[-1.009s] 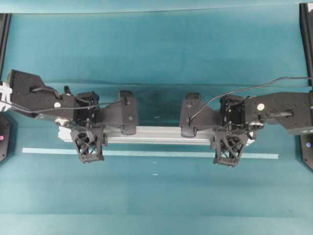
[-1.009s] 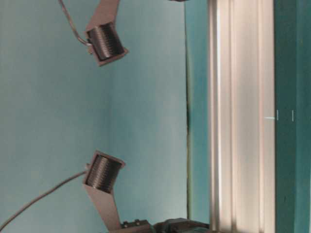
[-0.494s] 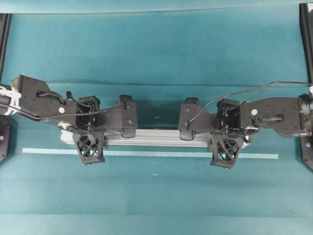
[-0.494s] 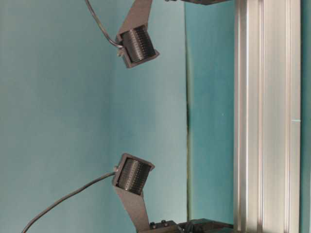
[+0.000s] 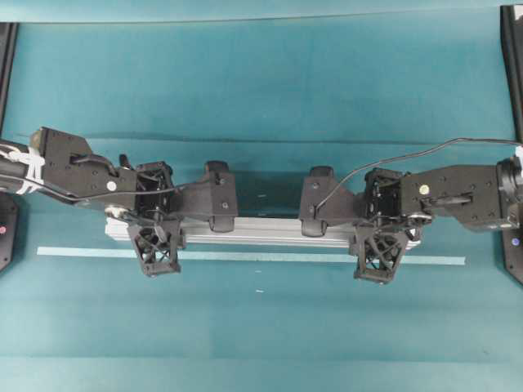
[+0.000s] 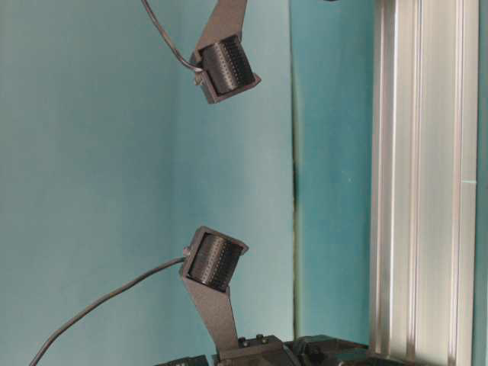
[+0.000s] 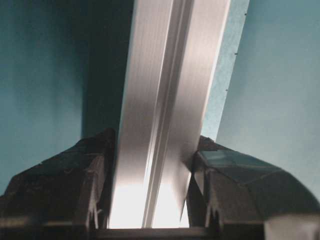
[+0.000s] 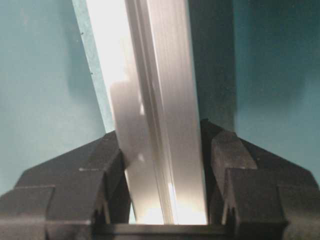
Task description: Lift the metal rail with both hands and move it towards you.
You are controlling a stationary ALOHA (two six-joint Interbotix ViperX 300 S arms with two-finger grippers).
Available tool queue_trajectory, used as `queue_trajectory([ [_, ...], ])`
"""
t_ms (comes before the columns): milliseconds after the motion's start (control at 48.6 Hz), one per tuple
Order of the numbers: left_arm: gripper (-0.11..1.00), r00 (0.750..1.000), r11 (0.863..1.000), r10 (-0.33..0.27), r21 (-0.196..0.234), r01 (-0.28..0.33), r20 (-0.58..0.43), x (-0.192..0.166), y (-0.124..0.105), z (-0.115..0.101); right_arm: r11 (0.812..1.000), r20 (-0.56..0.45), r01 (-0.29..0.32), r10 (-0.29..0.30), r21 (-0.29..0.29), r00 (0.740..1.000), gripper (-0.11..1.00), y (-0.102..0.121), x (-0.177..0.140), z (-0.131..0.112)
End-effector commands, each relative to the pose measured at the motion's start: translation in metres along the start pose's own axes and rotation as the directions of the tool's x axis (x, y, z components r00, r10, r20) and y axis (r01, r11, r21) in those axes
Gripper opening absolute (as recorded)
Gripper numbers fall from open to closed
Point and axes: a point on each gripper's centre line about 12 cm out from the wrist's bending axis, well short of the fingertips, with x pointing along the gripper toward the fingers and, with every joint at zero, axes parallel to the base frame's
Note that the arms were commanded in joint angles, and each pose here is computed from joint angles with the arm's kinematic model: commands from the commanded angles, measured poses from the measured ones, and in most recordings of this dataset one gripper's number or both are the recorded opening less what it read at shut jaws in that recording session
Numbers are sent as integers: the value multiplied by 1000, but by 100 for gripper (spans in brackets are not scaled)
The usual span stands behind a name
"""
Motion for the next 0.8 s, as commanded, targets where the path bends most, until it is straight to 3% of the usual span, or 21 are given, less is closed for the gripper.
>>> queue_trajectory([
  [0, 31, 999, 998, -10, -64, 13, 40, -5, -3, 12, 999, 34, -17, 16, 32, 999, 40, 3, -5, 8],
  [782, 31, 1000, 998, -6, -64, 6, -8, -8, -7, 1, 999, 72, -39, 36, 37, 997, 40, 10, -4, 14],
])
